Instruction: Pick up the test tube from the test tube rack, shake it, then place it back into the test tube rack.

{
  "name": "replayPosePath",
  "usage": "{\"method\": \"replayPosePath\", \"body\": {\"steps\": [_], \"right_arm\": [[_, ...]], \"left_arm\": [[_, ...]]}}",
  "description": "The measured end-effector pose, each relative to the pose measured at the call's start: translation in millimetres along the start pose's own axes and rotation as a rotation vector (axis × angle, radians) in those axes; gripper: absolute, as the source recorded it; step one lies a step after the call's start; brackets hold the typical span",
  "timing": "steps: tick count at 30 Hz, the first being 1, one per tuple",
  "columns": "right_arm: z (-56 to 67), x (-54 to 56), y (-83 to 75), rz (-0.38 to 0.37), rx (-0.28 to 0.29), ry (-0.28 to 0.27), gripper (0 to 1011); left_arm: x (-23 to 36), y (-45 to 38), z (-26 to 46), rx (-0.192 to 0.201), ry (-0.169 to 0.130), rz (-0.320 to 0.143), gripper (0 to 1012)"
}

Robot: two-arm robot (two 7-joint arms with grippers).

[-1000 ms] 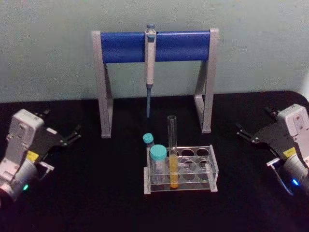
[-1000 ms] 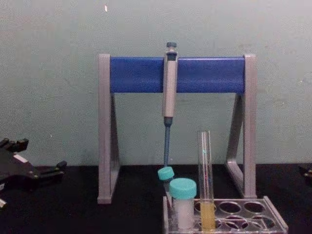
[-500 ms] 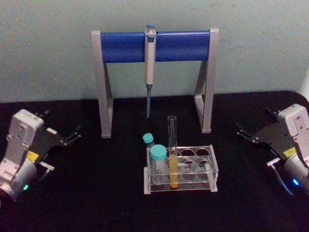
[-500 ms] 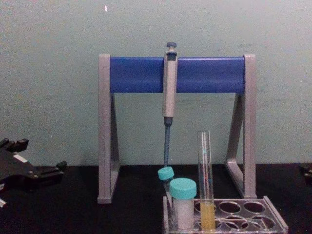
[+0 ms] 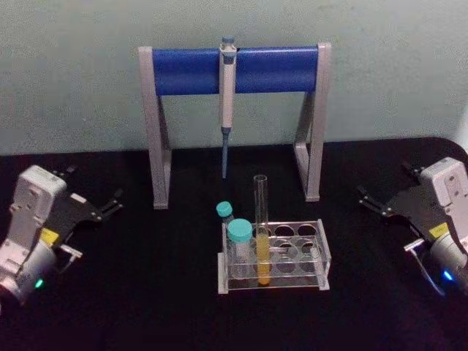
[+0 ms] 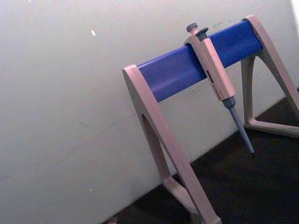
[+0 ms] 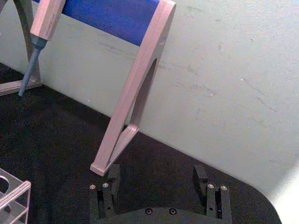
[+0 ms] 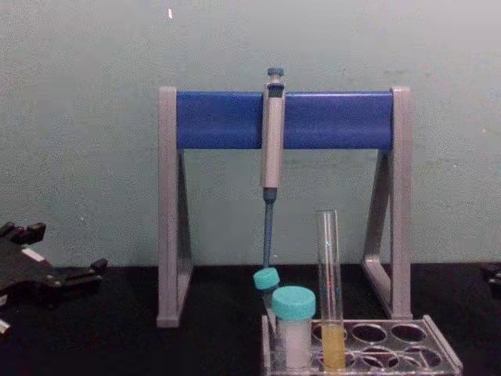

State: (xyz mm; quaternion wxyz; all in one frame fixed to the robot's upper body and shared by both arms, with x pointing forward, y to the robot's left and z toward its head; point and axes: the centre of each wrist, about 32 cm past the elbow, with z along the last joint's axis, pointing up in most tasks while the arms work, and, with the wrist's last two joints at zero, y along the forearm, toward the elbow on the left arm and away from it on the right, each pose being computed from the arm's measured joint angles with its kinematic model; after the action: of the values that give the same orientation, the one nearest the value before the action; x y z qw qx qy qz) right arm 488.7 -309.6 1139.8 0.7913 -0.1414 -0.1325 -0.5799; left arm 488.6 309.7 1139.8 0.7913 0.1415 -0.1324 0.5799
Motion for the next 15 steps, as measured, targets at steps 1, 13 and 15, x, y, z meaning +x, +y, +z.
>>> {"method": "replayPosePath", "body": {"steps": [1,13,15], "right_arm": [[0.0,0.0,0.0,0.000,0.000,0.000,1000],[0.0,0.0,0.0,0.000,0.000,0.000,1000],[0.0,0.0,0.0,0.000,0.000,0.000,1000]], "left_arm": [[0.0,0.0,0.0,0.000,0.000,0.000,1001],[0.0,0.0,0.0,0.000,0.000,0.000,1001],[0.0,0.0,0.0,0.000,0.000,0.000,1001]]}}
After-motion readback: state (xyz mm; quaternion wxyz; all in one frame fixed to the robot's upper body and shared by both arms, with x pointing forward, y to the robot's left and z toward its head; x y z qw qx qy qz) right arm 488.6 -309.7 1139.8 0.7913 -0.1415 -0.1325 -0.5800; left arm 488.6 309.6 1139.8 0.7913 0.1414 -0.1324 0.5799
